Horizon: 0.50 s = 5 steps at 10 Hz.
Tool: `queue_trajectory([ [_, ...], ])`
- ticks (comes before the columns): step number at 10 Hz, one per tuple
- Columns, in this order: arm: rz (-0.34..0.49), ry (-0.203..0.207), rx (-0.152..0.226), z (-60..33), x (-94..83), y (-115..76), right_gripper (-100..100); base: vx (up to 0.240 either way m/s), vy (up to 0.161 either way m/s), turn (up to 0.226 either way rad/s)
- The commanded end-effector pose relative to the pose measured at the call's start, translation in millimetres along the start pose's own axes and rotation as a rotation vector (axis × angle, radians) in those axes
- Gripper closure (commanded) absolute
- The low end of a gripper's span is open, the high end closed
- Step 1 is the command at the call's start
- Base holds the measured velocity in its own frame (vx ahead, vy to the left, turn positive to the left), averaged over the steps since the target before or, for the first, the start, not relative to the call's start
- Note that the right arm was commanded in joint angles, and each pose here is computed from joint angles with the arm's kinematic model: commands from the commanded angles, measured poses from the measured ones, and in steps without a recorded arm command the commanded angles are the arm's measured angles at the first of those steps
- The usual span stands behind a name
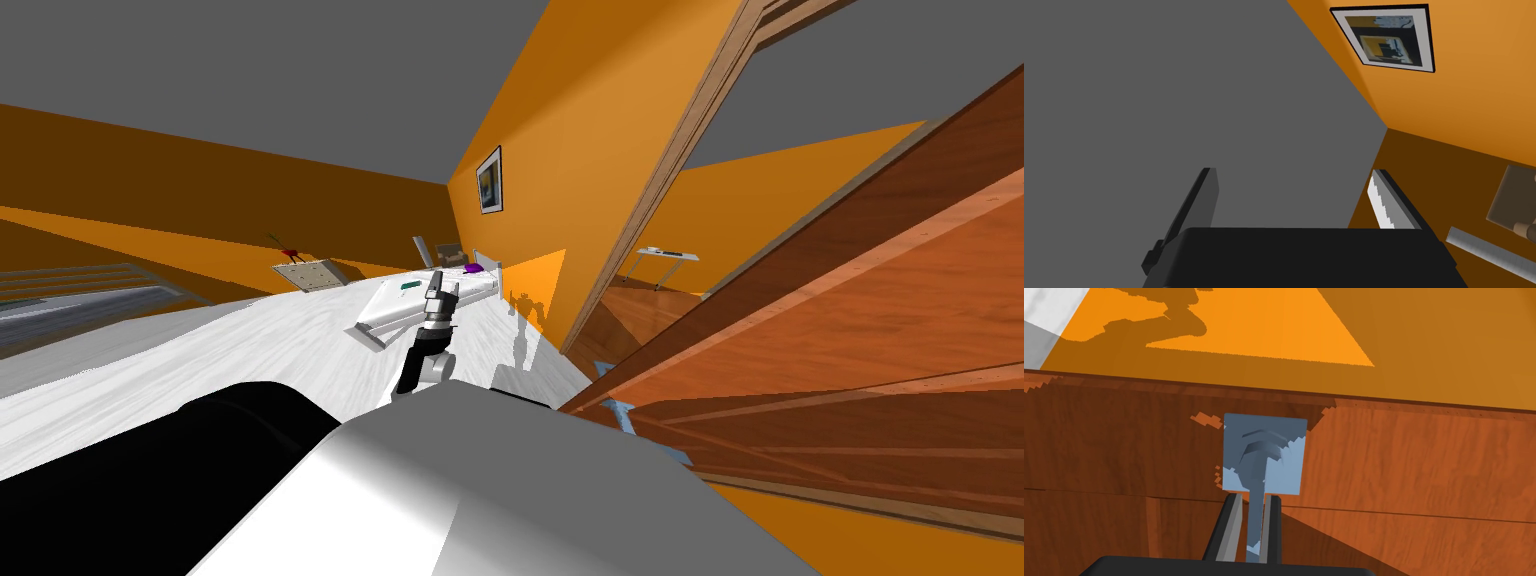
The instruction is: Pull the door open
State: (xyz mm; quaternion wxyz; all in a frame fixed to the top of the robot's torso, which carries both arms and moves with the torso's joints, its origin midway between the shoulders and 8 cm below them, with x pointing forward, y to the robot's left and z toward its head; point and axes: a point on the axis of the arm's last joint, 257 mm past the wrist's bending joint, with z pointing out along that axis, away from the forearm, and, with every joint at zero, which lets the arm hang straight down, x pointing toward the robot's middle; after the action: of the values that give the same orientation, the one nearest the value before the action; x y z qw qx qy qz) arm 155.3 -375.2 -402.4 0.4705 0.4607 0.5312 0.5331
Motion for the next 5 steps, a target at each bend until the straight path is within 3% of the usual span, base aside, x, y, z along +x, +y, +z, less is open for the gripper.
queue_trajectory([
  [1, 0.01, -0.002, 0.027, -7.7, 4.5, -6.8, 100, -0.005, -0.005, 0.016],
  [2, 0.006, -0.041, 0.014, -10.4, -14.6, 0.3, -100, -0.074, 0.071, 0.052],
  [3, 0.006, -0.041, 0.014, -10.4, -14.6, 0.3, -100, -0.105, 0.103, 0.012],
  [5, 0.007, -0.088, 0.014, -17.3, -33.7, 4.3, -100, -0.151, 0.097, -0.002],
])
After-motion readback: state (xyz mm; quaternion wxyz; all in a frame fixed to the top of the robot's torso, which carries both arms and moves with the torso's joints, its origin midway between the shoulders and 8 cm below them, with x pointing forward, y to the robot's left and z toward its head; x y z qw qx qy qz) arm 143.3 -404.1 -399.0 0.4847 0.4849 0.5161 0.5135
